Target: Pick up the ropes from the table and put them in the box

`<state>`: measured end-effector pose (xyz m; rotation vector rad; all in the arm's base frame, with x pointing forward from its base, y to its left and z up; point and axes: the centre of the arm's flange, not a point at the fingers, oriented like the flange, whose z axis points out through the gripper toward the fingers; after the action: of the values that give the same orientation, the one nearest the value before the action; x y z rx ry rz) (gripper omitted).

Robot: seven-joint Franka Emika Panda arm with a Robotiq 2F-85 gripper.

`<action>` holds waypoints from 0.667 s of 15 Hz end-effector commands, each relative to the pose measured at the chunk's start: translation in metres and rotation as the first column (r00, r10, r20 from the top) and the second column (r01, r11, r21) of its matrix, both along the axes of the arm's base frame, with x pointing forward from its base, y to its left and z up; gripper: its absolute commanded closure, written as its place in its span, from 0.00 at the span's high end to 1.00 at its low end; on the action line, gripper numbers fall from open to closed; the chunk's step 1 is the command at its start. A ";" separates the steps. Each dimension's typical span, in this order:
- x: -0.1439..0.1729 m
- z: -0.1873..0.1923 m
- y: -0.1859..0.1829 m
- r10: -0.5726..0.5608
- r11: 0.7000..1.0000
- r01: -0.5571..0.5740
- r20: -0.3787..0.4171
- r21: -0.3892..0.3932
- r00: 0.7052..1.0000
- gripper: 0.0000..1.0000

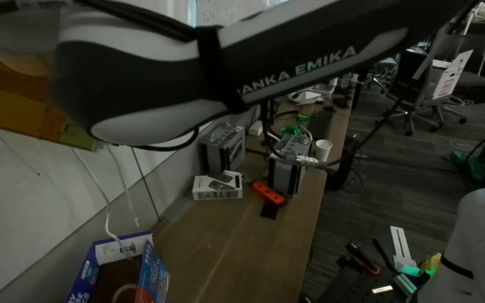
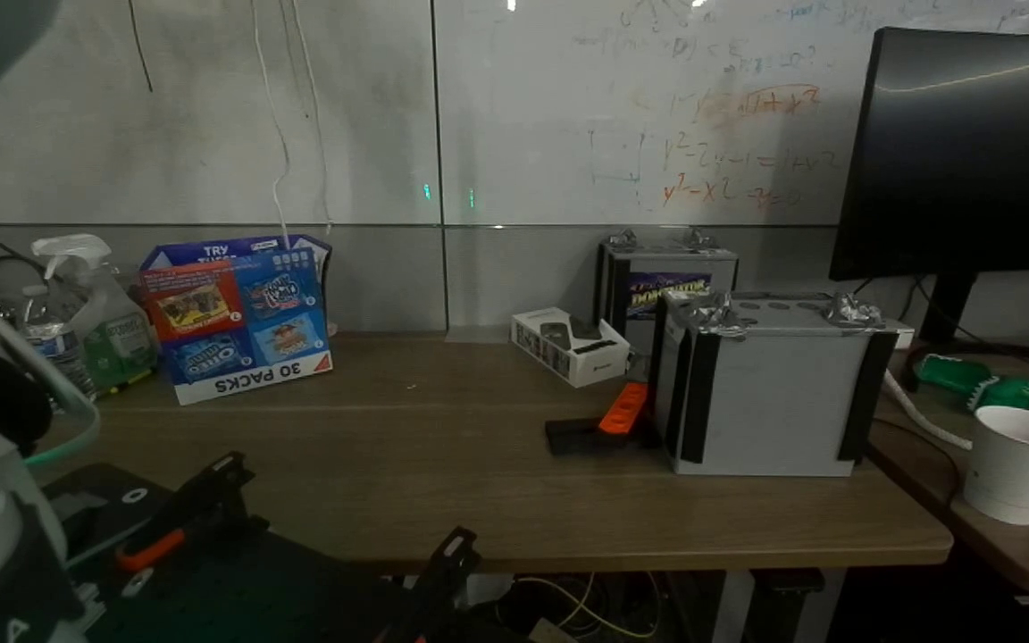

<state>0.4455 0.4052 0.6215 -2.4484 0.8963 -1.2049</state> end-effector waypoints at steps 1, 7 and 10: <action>-0.004 0.007 -0.003 -0.083 0.996 0.086 0.089 -0.031 0.993 0.01; -0.006 -0.016 0.017 -0.047 0.996 0.050 0.047 -0.068 0.998 0.01; -0.006 -0.023 0.020 -0.041 0.995 0.045 0.041 -0.086 0.998 0.01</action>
<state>0.4385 0.4215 0.5956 -2.4851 0.9118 -1.2825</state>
